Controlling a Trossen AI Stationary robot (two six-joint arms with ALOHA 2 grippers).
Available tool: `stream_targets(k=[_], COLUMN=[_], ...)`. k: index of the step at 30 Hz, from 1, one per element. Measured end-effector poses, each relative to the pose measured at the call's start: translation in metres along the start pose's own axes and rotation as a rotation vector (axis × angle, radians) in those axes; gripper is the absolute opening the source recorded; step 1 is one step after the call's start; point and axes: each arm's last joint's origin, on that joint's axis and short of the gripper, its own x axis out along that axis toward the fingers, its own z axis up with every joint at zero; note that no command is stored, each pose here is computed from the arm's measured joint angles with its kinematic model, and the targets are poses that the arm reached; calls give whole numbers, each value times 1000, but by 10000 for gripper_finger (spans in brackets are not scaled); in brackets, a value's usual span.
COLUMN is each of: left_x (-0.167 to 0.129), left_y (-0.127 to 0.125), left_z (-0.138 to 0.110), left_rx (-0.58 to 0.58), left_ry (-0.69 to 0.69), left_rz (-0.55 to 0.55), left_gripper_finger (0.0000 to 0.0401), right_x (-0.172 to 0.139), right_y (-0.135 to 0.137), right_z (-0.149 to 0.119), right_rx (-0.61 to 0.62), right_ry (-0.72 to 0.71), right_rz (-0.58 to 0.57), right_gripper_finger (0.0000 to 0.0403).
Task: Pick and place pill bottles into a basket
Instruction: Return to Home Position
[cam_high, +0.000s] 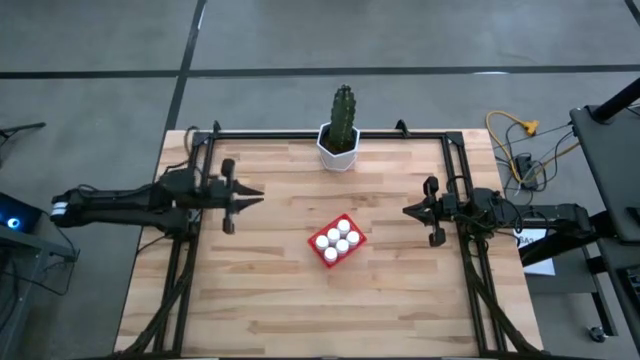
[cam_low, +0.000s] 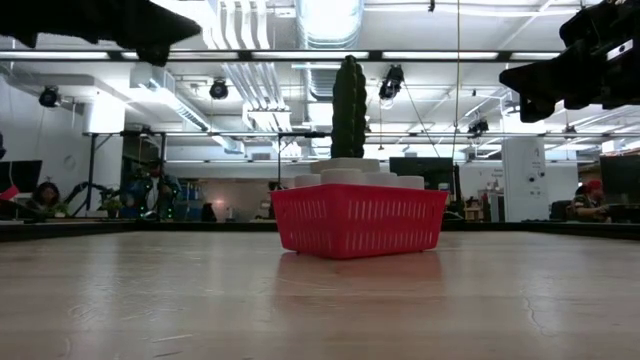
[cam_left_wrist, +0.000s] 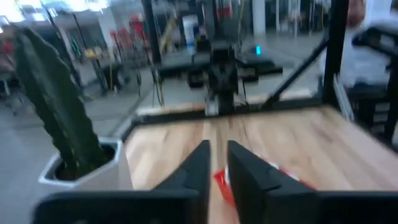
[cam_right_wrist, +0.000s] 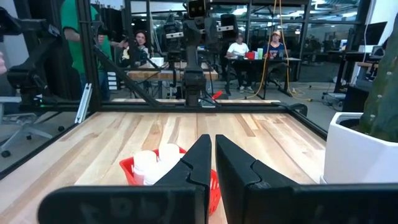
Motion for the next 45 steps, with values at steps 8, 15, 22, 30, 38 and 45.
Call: stream_targets(k=[8, 15, 22, 30, 38, 45], left_x=[-34, -52, -48, -43, -37, -34], left_y=[-3, -7, -11, -13, -14, -16], left_z=[-15, -37, -54, -62, -76, -87], left_rx=[-50, -64, -17, 2, -9, -16], left_ry=[-298, -467, -595, -504, -350, -225], left_rz=[9, 2, -20, -53, -66, -80], left_gripper_finger=[12, 13, 13, 13, 13, 13], right_x=[0, 0, 0, 0, 0, 0], right_y=[0, 0, 0, 0, 0, 0], right_z=[0, 0, 0, 0, 0, 0], right_rx=[0, -2, -2, 0, -1, 0], right_ry=[0, 0, -1, 2, 1, 0], right_rz=[-1, -2, -2, -2, -2, -1], right_gripper_finger=[13, 13, 13, 13, 13, 13])
